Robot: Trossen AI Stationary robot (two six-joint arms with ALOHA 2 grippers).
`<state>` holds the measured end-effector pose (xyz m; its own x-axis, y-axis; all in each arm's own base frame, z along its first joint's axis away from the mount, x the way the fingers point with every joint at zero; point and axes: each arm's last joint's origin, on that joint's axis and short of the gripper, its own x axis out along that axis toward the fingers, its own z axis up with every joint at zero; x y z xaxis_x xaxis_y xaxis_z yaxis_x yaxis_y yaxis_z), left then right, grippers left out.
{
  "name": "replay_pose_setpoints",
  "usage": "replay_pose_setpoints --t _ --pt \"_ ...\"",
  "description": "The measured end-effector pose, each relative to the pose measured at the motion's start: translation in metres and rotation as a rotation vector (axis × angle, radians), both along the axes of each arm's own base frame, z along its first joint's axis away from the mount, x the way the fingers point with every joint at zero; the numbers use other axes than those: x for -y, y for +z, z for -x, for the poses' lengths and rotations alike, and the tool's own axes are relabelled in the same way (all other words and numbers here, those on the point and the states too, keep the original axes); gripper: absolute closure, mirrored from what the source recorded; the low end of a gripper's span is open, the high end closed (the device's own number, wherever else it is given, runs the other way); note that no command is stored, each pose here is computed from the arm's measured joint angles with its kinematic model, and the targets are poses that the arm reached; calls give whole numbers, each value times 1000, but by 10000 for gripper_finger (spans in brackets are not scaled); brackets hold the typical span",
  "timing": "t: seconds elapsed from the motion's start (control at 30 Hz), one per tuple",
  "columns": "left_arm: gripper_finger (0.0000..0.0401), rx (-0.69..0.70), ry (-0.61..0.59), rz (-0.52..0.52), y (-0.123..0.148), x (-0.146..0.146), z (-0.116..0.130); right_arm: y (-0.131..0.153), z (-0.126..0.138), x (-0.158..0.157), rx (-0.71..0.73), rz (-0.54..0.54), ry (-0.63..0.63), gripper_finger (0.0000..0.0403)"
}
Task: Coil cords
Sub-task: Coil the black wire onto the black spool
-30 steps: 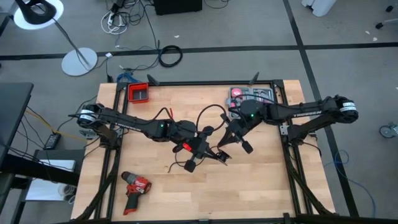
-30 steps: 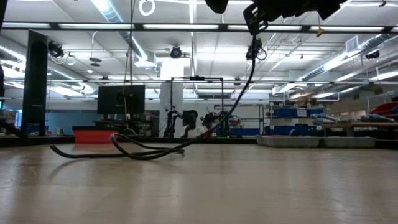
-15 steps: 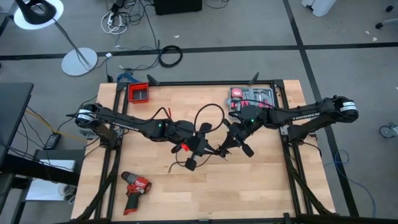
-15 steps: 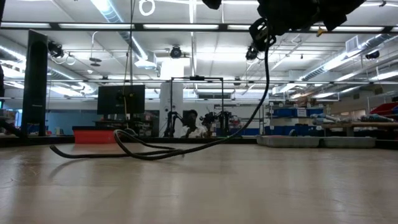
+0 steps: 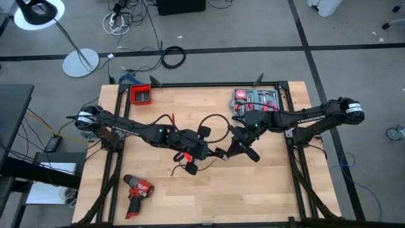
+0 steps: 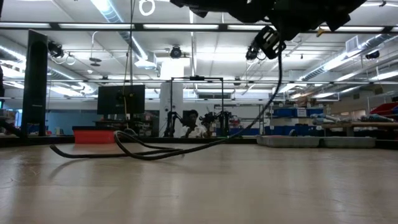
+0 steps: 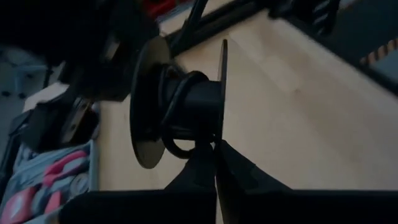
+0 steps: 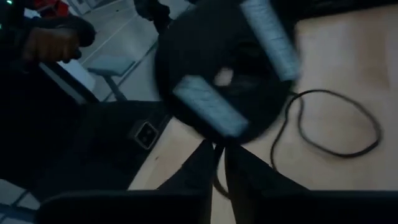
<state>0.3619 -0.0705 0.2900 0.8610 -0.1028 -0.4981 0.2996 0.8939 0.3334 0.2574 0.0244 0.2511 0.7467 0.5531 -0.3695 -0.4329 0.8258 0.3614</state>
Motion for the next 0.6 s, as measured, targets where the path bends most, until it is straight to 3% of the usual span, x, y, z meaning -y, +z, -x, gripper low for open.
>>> replay_pose_setpoints --t 0.33,0.47,0.6 --pt "401 -8 4 -48 9 6 1 -3 2 -8 -40 38 -54 325" --pt "401 -24 1 -61 14 10 3 -6 10 -9 -110 103 -122 326" --pt "401 -39 2 -62 13 10 3 2 18 -12 -70 177 -205 326"
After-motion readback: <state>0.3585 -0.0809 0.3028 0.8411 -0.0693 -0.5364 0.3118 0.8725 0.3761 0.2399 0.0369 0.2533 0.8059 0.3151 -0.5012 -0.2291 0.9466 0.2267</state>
